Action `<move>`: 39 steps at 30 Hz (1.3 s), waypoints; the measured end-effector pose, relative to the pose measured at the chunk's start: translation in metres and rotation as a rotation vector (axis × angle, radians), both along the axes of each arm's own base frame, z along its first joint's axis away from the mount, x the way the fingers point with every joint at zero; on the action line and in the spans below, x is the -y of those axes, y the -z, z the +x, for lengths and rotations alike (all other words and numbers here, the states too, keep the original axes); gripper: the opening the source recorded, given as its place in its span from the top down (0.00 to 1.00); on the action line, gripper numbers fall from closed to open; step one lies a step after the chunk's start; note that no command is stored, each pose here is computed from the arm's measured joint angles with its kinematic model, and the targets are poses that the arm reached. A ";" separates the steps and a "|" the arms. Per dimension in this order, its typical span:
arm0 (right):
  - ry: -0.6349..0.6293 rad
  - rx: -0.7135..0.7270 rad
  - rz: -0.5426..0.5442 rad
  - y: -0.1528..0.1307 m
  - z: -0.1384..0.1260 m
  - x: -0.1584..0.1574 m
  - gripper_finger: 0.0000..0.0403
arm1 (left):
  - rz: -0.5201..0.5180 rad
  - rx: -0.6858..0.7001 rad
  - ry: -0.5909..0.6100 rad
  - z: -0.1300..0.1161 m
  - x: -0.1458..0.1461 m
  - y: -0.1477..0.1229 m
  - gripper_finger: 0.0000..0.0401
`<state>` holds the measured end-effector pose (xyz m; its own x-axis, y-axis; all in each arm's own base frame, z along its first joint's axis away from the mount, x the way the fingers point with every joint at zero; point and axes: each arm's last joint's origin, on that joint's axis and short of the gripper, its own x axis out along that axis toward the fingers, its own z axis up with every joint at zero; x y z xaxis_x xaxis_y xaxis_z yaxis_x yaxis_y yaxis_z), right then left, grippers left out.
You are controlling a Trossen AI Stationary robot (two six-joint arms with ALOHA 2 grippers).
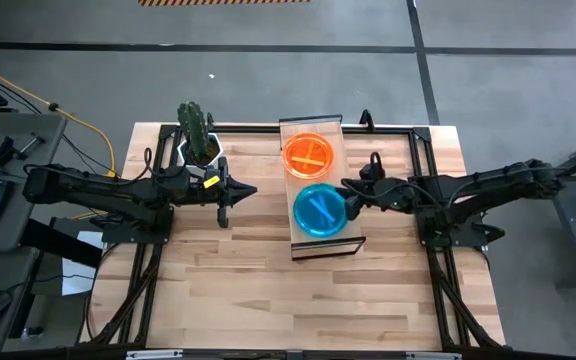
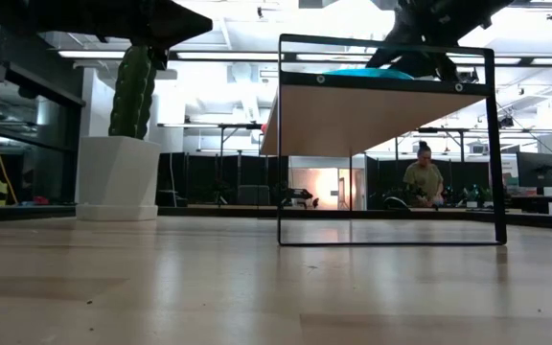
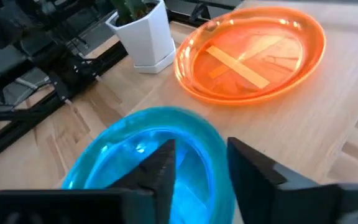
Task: Place and stack plates onto a shelf
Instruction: Return to Home Position
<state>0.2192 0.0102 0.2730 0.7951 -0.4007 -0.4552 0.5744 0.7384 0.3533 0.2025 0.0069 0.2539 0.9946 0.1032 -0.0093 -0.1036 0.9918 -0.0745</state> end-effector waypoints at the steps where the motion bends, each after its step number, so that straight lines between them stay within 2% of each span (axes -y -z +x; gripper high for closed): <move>1: -0.008 -0.001 -0.014 -0.001 -0.001 0.000 0.65 | 0.000 0.000 0.000 0.000 0.000 0.000 1.00; 8: -0.012 0.051 -0.103 -0.019 -0.018 0.003 0.54 | 0.000 0.000 0.000 0.000 0.000 0.000 1.00; 15: -0.014 0.004 -0.262 -0.024 -0.030 -0.005 0.53 | 0.000 -0.019 0.000 -0.014 0.000 -0.005 1.00; 20: -0.079 -0.046 -0.340 -0.023 -0.032 -0.013 0.53 | 0.000 -0.007 0.000 -0.034 0.001 -0.014 1.00; 23: -0.112 -0.096 -0.370 -0.020 -0.034 -0.016 0.54 | 0.018 0.015 0.000 -0.042 0.001 -0.010 1.00; 27: -0.116 -0.164 -0.376 -0.014 -0.038 -0.015 0.65 | 0.035 0.073 -0.001 -0.048 0.001 0.011 1.00; 33: -0.132 -0.204 -0.362 -0.012 -0.046 -0.013 0.96 | 0.007 0.059 0.071 -0.058 0.003 0.050 1.00; 34: -0.134 -0.200 -0.363 -0.013 -0.047 -0.013 0.98 | -0.001 0.063 0.074 -0.059 0.004 0.054 1.00; 39: -0.154 -0.167 -0.348 -0.018 -0.052 -0.012 0.94 | -0.027 0.043 0.110 -0.065 0.009 0.066 1.00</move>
<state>0.1673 0.0223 0.2909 0.7845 -0.4359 -0.4412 0.4764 0.8790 -0.0214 0.1378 -0.0018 0.1879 0.9995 -0.0065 0.0321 0.0098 0.9946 -0.1032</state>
